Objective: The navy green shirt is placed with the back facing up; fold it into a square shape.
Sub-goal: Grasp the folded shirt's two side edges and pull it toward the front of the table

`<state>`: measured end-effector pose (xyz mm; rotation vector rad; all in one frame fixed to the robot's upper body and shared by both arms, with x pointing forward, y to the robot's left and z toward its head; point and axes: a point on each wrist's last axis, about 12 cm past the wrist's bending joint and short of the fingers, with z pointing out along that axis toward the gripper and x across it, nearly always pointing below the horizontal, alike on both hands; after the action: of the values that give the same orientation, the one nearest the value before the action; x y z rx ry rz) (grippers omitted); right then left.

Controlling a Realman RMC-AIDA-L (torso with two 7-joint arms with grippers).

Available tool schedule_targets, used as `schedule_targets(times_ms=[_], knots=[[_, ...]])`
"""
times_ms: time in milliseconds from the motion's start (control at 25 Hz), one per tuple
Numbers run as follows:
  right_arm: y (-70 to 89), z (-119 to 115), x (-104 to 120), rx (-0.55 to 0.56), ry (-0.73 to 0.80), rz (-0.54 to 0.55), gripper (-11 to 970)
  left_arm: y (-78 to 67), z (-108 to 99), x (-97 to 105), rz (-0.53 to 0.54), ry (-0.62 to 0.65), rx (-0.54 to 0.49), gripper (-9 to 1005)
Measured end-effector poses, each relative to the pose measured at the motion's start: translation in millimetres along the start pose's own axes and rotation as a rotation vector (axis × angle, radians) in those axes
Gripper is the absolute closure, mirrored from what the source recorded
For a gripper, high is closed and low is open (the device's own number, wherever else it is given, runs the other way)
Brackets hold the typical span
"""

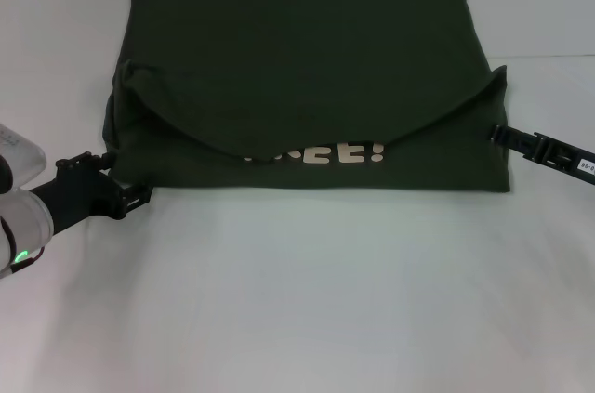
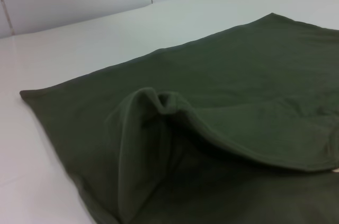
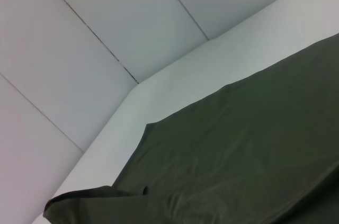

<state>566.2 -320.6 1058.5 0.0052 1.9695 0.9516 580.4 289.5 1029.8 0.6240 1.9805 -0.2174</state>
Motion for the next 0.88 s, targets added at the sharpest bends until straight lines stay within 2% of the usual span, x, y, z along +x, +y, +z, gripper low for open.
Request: schedule_targets(times_ms=[880], knots=[[-1.4,-0.1,1.2,0.012,-0.003,0.006,284,0.9,1.4,2.8,-0.001,0.024,-0.029,320]])
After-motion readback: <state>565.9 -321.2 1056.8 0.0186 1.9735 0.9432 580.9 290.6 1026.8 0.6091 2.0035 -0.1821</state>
